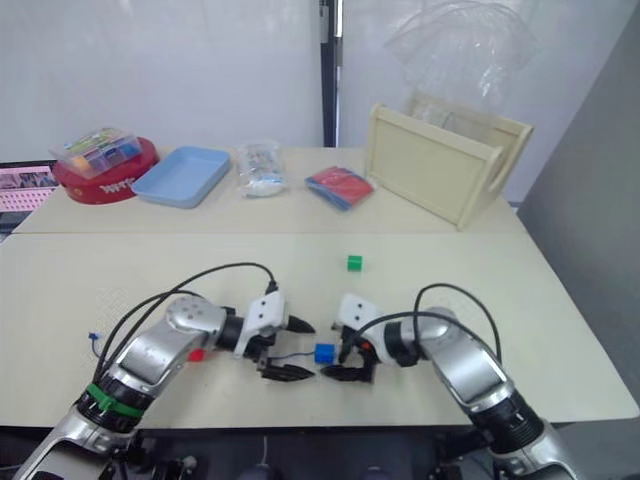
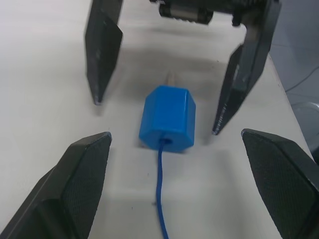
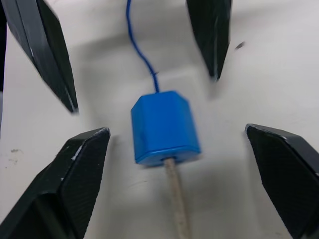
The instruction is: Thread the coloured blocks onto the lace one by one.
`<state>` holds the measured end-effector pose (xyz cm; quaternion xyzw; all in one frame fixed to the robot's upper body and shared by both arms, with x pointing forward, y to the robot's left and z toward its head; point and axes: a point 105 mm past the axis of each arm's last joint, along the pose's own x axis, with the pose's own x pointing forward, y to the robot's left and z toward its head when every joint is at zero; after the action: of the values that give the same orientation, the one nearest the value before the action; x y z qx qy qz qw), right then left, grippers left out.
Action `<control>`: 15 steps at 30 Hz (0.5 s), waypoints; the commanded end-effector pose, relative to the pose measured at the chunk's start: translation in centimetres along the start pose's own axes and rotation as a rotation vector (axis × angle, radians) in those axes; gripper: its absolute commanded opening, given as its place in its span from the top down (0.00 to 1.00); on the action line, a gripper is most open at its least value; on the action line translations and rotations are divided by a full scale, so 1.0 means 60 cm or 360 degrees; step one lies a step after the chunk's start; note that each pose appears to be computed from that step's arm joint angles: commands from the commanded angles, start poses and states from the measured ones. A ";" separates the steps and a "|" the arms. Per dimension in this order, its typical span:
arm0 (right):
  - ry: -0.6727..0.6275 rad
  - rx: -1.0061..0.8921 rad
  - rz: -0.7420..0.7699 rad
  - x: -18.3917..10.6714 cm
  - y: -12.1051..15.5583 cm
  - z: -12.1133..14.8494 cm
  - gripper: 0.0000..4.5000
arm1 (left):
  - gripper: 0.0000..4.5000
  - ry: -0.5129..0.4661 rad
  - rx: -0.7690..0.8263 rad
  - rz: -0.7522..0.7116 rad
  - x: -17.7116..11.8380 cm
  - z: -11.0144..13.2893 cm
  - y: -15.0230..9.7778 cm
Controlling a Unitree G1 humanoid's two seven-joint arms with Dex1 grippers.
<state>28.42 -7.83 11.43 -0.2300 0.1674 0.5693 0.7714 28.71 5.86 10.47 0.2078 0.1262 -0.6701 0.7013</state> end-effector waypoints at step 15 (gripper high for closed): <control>0.0034 0.0027 -0.0197 -0.043 0.018 -0.033 0.00 | 0.71 0.0013 0.0129 -0.0044 0.049 0.003 0.003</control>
<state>26.64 -11.08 10.28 -0.2317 0.1868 0.5137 0.8047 29.00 2.94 8.73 0.2255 0.1157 -0.6830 0.6850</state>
